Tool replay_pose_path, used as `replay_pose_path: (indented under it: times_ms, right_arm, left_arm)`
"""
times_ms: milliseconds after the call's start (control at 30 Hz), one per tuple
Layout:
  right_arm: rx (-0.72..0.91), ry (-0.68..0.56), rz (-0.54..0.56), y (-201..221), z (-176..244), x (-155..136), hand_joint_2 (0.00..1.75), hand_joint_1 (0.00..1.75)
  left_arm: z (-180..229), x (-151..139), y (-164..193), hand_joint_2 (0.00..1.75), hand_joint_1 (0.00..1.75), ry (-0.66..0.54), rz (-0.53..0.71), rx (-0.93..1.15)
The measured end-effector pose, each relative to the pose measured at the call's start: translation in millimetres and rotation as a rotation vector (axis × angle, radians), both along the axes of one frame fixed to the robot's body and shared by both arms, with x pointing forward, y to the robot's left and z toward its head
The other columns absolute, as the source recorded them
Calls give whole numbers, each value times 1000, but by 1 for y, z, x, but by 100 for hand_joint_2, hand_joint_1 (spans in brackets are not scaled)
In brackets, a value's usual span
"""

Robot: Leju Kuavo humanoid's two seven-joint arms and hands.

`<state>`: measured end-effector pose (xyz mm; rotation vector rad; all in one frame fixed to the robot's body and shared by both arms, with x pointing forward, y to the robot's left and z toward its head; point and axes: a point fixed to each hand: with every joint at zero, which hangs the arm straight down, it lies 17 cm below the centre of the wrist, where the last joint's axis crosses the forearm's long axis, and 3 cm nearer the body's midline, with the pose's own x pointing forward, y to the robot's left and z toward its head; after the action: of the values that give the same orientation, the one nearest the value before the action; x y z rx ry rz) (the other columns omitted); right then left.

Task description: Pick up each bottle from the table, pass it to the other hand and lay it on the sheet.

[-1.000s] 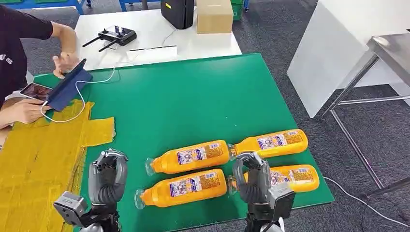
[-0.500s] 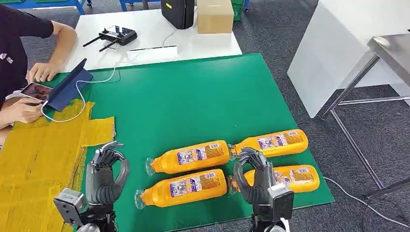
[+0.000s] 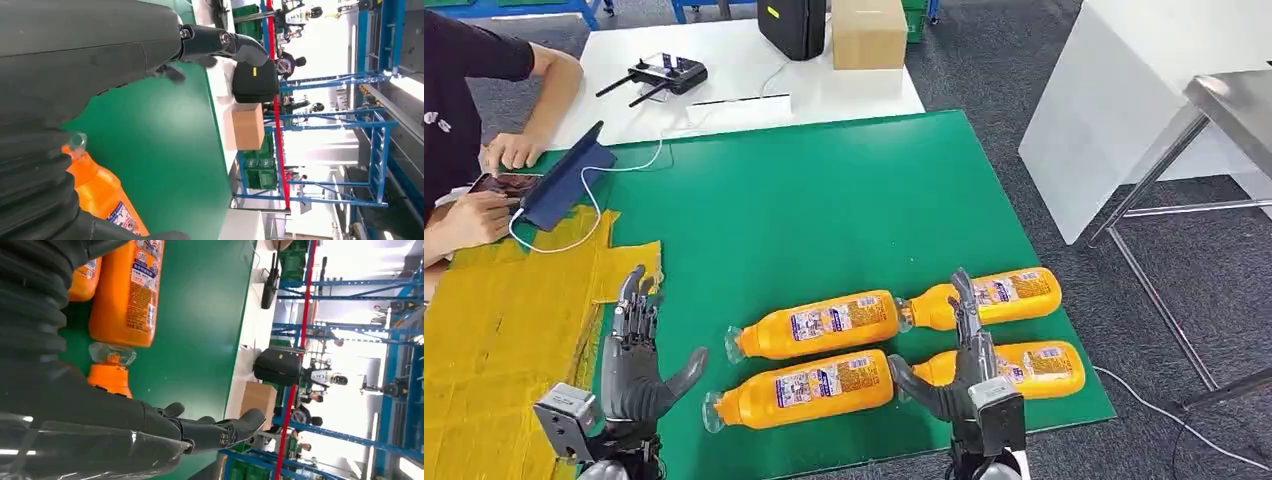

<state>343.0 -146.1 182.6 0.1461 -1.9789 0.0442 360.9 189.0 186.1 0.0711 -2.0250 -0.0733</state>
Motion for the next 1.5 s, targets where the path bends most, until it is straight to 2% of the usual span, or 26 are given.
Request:
replay_pose_path:
  times_ms: [733, 867, 1000, 1133, 1300, 1500]
  right_arm:
    - [-9, 2, -11, -3, 0, -3, 175, 0]
    - [-270, -35, -97, -4, -5, 1, 175, 0]
    - [-560, -76, -103, 3, -12, 11, 175, 0]
    - [-717, -116, -86, 14, -11, 30, 175, 0]
    - [-865, -165, -47, 38, -16, 48, 175, 0]
    - [-906, -180, -19, 49, -21, 53, 175, 0]
  left_arm:
    - [-3, -2, 0, 175, 0, 11, 0, 2]
    - [-5, -2, -3, 175, 0, 19, -13, 7]
    - [-4, -1, -9, 175, 0, 20, -46, 10]
    - [4, 5, -15, 175, 0, 1, -71, 4]
    - [14, 15, -22, 175, 0, -17, -94, -6]
    - [16, 19, -24, 175, 0, -18, -97, -15]
